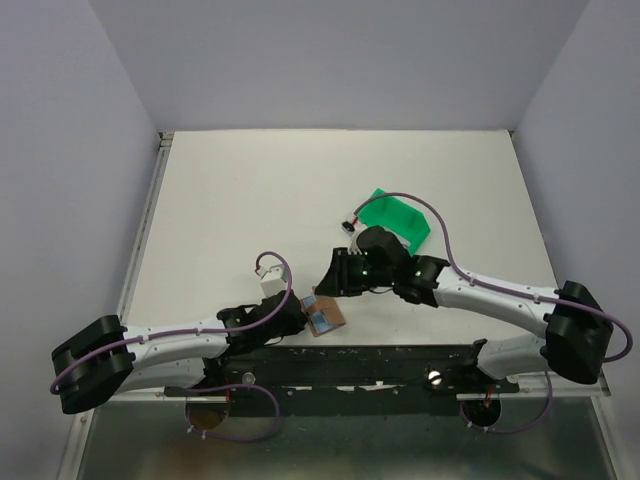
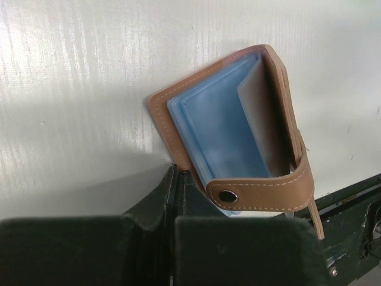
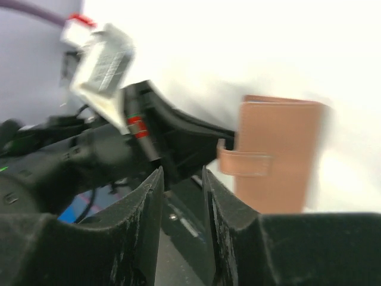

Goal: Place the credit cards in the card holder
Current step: Close the card holder at the corner of the board.

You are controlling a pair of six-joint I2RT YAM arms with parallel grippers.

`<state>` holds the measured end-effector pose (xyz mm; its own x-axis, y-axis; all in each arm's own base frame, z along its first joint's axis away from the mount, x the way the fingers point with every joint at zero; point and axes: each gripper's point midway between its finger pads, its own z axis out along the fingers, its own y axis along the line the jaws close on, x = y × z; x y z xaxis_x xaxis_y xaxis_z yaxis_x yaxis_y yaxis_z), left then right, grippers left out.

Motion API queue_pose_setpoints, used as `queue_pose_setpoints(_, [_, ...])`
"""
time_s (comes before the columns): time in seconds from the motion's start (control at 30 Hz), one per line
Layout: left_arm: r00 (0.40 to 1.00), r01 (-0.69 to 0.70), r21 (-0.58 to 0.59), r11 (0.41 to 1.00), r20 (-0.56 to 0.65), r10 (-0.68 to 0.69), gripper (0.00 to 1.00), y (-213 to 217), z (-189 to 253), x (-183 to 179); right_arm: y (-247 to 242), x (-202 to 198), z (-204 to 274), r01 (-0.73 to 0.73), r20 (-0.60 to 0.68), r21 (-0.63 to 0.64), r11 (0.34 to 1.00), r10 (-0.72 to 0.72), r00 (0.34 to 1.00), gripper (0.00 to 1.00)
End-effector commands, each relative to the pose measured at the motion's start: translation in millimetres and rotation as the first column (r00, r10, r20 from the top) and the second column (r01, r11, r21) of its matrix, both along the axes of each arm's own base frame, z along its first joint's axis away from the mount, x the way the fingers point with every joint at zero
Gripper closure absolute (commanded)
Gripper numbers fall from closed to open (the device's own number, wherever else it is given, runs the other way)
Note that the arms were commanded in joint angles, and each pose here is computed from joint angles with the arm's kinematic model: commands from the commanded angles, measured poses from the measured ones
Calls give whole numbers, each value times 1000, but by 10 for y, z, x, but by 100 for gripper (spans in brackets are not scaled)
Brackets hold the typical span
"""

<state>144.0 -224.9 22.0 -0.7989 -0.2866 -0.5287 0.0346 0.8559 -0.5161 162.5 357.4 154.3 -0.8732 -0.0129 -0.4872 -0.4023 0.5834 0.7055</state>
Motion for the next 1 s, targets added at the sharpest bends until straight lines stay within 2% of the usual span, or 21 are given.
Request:
queue_pose_setpoints(0.0, [999, 38, 41, 998, -28, -36, 100, 84, -103, -107, -574, 260, -464, 183, 82, -346, 920, -165, 983, 61])
queue_pose_setpoints(0.17, [999, 38, 45, 998, -28, -36, 100, 96, -113, -110, -584, 220, -725, 127, 53, -420, 899, -116, 992, 61])
queue_pose_setpoints(0.33, [999, 32, 44, 999, -32, -31, 100, 95, -116, -111, -305, 134, -830, 21, -19, -347, 938, -29, 999, 60])
queue_pose_setpoints(0.53, [999, 30, 45, 999, -33, -29, 100, 104, -117, -113, -206, 117, -941, -21, -51, -346, 938, 3, 999, 60])
queue_pose_setpoints(0.97, [999, 21, 45, 999, -31, -19, 100, 125, -77, -110, -351, 118, -1259, -43, -93, -490, 871, -3, 996, 61])
